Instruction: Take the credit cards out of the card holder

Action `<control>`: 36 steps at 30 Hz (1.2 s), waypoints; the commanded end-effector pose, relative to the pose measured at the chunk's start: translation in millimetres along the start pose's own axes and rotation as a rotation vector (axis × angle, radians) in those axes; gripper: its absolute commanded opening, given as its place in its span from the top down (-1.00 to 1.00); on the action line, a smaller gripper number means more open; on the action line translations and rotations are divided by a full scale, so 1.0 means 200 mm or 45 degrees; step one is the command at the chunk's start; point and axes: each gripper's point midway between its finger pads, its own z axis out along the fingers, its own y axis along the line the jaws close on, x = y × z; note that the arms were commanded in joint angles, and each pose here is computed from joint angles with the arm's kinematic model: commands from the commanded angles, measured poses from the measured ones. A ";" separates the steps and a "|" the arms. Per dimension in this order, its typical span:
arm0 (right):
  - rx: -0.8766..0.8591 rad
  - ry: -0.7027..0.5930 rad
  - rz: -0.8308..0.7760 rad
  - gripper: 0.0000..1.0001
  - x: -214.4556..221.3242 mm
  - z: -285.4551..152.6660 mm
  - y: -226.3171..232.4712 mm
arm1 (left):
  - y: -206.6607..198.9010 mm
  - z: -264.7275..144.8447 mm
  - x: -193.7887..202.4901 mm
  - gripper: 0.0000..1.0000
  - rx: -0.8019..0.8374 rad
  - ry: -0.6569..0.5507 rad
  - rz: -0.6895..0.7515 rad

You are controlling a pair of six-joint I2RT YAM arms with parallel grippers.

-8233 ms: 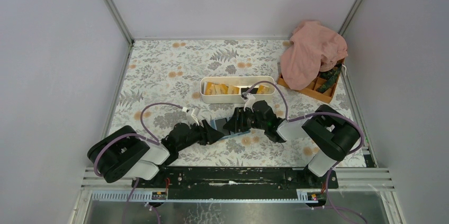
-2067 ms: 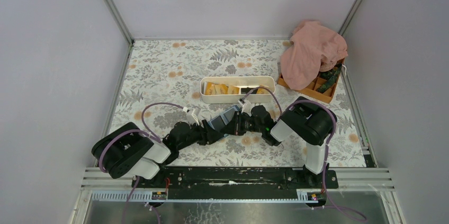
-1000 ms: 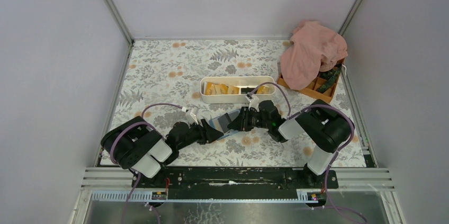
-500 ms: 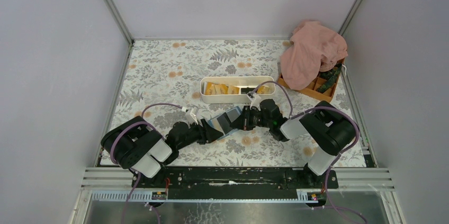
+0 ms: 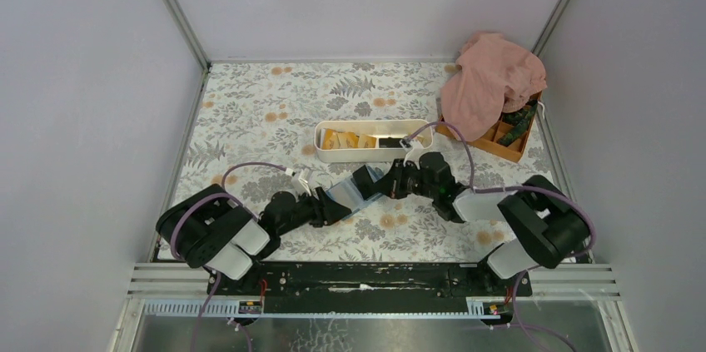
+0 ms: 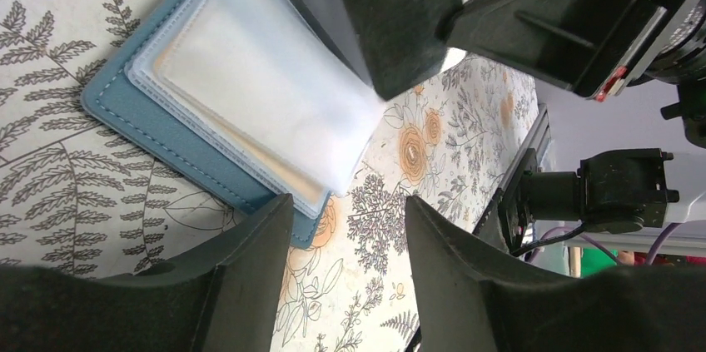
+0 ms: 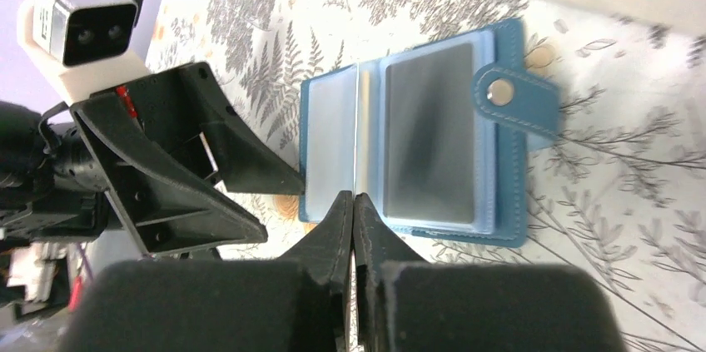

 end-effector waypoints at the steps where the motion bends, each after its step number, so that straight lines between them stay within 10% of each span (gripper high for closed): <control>1: 0.111 -0.104 -0.100 1.00 -0.12 -0.08 -0.04 | 0.02 -0.03 -0.02 -0.23 -0.017 -0.030 0.047; 36: -0.466 -0.287 -0.038 1.00 -0.11 -0.45 0.54 | -0.56 -0.13 -0.17 -0.29 0.535 -0.173 0.326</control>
